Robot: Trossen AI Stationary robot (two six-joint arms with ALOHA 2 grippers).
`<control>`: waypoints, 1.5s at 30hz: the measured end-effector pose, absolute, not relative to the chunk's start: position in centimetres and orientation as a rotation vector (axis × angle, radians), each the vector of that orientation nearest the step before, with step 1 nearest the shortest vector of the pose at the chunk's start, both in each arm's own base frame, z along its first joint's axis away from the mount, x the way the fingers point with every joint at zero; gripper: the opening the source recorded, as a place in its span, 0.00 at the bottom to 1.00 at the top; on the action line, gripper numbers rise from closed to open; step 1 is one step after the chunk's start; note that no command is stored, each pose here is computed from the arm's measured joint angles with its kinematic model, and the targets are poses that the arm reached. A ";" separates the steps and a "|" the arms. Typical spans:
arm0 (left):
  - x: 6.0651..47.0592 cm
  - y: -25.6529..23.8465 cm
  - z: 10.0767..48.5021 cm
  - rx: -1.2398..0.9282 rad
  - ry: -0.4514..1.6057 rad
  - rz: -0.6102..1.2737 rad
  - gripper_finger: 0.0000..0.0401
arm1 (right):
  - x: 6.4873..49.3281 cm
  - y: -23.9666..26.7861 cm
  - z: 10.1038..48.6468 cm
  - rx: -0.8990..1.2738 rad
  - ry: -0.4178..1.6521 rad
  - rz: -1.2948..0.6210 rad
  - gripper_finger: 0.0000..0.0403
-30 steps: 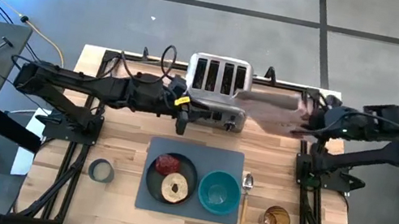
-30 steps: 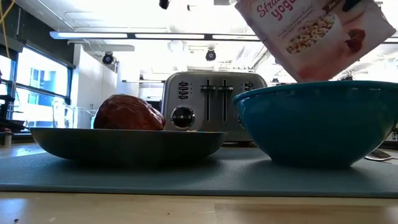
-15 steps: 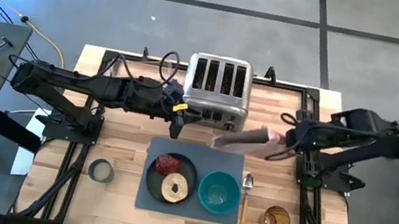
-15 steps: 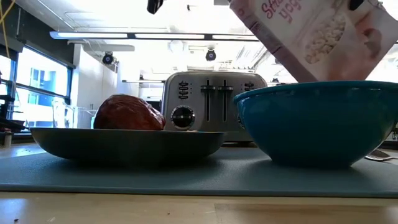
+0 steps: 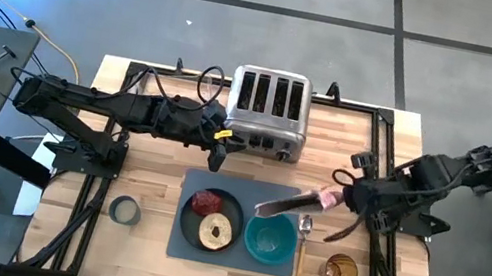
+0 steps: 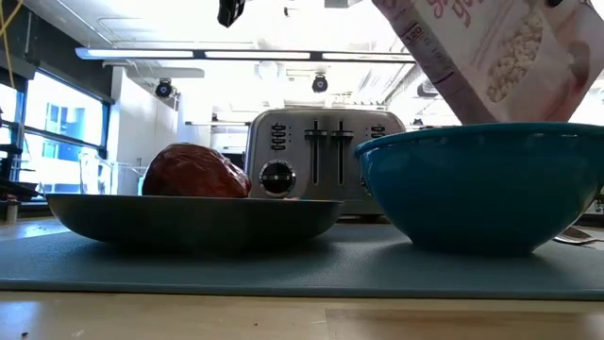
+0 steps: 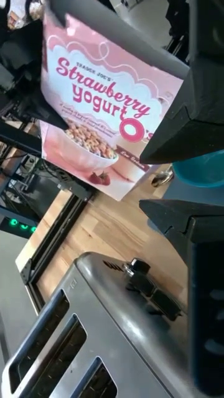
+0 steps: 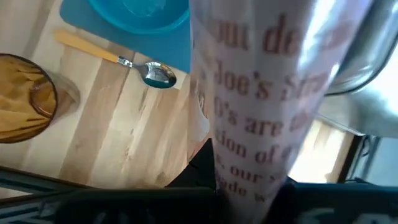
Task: Arrange a breakfast setting
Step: Pour the cereal from the pink cereal box into the blue bowl
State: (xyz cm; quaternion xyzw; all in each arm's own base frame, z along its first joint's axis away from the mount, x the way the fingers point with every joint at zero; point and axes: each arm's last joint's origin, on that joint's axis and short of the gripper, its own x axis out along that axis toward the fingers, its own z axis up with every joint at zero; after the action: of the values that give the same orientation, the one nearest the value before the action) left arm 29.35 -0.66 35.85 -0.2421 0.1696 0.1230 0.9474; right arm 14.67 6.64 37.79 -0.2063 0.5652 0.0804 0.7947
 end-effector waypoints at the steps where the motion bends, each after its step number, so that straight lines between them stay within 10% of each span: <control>1: 29.4 -0.7 35.8 -0.493 0.346 0.251 0.22 | 14.7 6.8 37.7 -0.462 1.213 0.169 0.00; 45: 29.3 -0.6 35.6 -0.513 0.362 0.269 0.22 | 13.9 5.3 39.1 -1.600 1.113 0.206 0.00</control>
State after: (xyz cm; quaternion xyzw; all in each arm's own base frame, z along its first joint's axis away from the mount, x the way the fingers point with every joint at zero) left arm 29.27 -0.62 35.65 -0.2517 0.1776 0.1319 0.9422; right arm 13.92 5.32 39.11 -0.6781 0.4716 0.0872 0.5569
